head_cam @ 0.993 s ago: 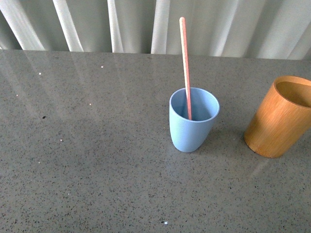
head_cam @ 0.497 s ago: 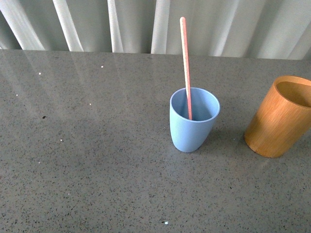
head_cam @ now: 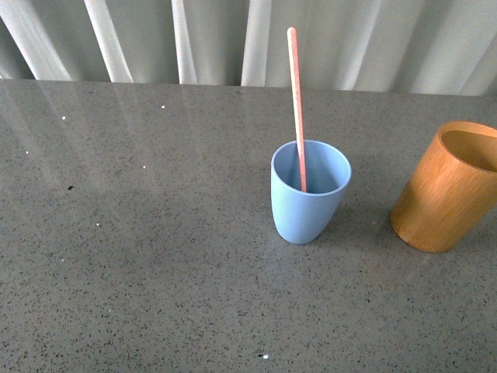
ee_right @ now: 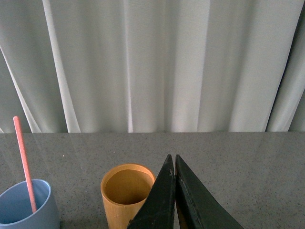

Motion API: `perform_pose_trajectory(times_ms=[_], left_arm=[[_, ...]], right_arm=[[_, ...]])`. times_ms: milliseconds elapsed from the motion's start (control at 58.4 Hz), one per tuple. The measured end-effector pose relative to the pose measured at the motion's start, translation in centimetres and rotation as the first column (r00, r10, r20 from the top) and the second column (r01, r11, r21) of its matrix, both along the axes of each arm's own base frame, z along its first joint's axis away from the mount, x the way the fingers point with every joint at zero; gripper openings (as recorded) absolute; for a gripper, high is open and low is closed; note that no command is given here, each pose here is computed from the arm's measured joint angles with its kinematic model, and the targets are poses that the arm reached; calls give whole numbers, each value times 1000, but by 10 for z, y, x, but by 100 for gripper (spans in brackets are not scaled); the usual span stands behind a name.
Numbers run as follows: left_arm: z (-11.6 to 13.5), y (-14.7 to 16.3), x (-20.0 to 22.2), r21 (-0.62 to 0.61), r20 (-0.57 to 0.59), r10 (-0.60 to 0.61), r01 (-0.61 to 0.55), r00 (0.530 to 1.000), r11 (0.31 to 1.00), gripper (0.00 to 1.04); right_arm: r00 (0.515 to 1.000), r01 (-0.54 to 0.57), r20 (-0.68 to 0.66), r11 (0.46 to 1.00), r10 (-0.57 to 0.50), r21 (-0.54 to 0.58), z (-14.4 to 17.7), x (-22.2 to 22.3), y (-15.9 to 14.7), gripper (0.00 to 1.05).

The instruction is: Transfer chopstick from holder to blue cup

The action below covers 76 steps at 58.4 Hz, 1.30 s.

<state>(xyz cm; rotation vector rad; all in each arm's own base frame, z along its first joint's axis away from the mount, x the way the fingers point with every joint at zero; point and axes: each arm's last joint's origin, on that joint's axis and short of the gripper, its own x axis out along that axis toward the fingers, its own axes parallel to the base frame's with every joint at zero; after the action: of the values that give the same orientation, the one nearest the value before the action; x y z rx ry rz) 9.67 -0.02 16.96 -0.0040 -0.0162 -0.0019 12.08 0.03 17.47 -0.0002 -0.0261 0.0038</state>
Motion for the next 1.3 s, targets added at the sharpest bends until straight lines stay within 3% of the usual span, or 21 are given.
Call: perform_pose_trajectory(times_ms=[1130,1301], left_arm=[[0,0,0,0,1,0,0,1000,1000,98],[0,0,0,0,1,0,0,1000,1000,98]], right_arm=[[1000,1,-6,1000,-1,0,-3,-24,0,1],[1000,1,-6,1000,-1,0,-3,-24,0,32]])
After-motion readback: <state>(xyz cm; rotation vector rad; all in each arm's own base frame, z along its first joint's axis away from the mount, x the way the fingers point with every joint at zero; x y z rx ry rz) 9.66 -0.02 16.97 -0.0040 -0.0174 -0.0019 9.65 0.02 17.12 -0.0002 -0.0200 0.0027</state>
